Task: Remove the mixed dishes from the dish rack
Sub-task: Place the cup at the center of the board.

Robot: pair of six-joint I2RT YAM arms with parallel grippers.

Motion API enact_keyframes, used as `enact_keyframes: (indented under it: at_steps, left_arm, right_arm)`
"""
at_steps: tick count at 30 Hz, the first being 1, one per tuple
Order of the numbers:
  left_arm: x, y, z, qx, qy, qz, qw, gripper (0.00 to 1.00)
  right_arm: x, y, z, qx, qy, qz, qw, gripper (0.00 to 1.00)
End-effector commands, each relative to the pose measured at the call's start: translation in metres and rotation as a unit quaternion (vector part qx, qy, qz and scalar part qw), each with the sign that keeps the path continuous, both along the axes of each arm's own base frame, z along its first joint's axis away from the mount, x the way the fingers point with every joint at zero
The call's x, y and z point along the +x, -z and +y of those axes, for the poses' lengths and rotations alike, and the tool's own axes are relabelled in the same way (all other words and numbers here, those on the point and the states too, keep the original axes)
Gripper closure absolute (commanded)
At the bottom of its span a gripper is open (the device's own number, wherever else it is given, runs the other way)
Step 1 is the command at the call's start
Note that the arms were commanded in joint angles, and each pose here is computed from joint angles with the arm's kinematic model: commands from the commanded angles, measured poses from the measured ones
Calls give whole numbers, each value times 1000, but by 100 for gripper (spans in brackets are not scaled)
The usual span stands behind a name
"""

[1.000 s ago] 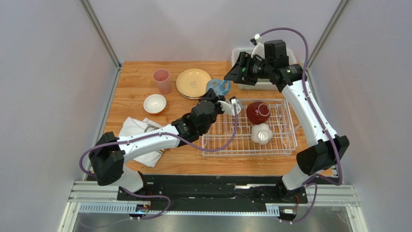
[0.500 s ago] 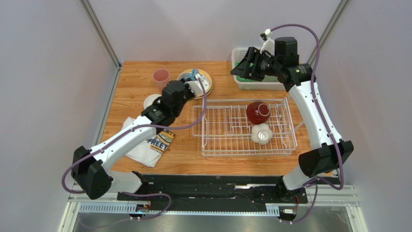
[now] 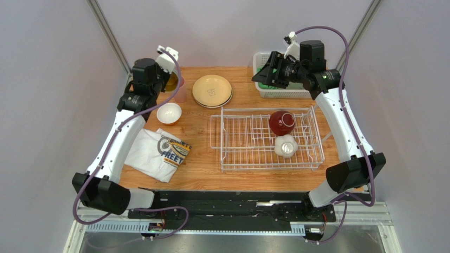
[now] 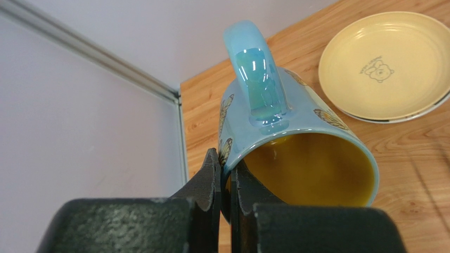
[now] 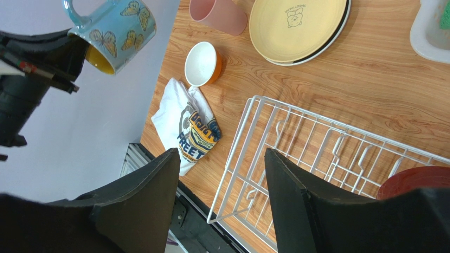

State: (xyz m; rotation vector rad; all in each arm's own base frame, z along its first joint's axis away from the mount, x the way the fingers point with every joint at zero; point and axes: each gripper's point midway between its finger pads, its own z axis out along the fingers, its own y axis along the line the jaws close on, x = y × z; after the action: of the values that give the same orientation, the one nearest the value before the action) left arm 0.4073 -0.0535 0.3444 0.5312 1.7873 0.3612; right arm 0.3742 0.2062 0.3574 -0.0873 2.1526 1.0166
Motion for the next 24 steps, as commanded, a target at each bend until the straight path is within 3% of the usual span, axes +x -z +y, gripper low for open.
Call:
enact_keyframes:
  at_steps: [1, 14, 18, 24]
  left_arm:
    - [22, -38, 28, -85, -29, -37, 995, 100]
    - [81, 10, 107, -154, -122, 42, 980, 100]
    - [102, 10, 113, -165, -135, 52, 976, 100]
    - [128, 44, 119, -180, -150, 103, 967, 100]
  right_arm:
    - [5, -12, 0, 4, -9, -30, 1000, 37]
    - [5, -9, 0, 6, -12, -24, 1000, 37]
    - [4, -8, 0, 7, -13, -23, 1000, 38]
    - [3, -7, -1, 8, -14, -22, 1000, 38]
